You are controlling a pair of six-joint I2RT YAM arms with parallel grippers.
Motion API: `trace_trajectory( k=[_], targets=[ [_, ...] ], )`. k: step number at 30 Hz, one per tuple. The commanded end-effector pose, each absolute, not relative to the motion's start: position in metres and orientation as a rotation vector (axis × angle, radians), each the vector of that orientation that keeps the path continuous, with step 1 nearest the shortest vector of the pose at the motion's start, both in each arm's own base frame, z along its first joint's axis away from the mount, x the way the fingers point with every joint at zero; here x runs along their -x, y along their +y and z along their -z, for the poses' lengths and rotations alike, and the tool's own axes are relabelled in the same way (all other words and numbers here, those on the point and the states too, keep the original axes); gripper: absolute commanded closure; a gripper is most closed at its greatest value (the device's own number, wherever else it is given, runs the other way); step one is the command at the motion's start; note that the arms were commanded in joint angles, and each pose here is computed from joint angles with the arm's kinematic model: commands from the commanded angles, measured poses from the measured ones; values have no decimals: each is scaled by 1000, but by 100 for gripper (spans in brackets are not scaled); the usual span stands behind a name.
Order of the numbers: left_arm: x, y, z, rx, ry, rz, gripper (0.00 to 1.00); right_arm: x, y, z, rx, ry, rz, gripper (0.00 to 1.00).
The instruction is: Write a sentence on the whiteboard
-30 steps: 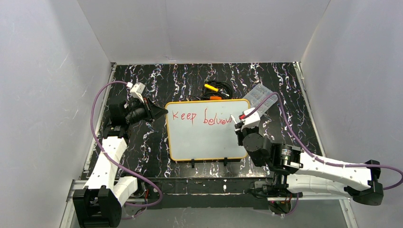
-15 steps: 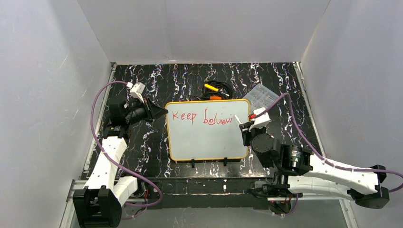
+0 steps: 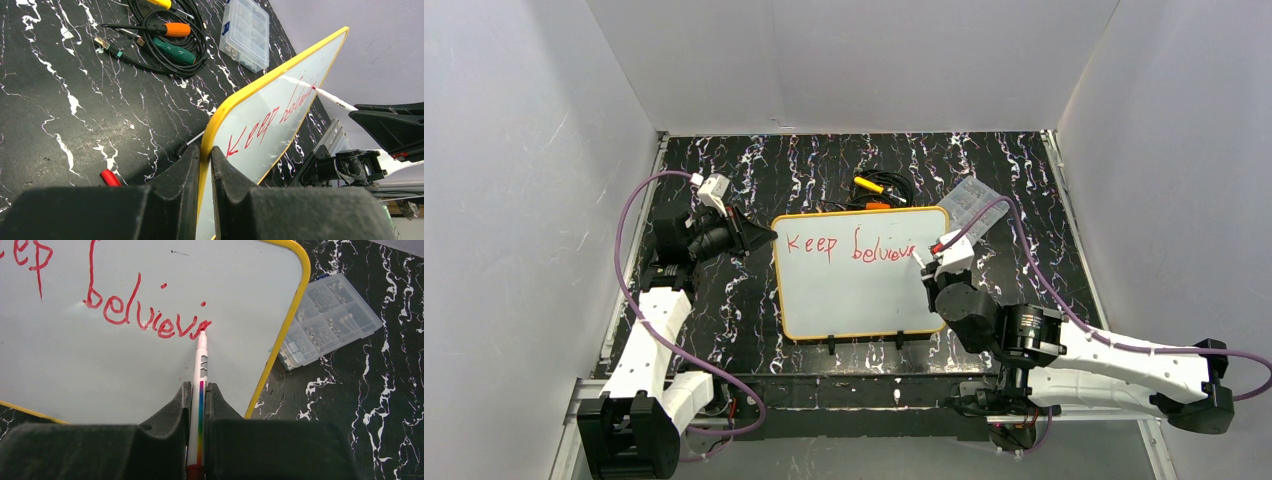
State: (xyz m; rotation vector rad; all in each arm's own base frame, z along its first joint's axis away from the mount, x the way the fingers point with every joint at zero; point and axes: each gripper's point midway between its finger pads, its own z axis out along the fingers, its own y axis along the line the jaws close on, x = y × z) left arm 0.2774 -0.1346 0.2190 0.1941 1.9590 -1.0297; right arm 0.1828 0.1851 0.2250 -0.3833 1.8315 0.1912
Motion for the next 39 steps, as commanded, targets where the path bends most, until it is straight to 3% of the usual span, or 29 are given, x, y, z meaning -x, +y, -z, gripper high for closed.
trace_trajectory(
  k=[1,19,39],
  targets=[
    [-268,-143,-228,-244,1950,1070,100,-181,185,-231,361,1843,-223,99],
    [-268,-143,-227,-241,1953,1072,100,-179,190,-242,338,1811,-306,99],
    [-268,-143,-228,-245,1950,1072,100,-188,176,-245,277,1799,-197,99]
  ],
)
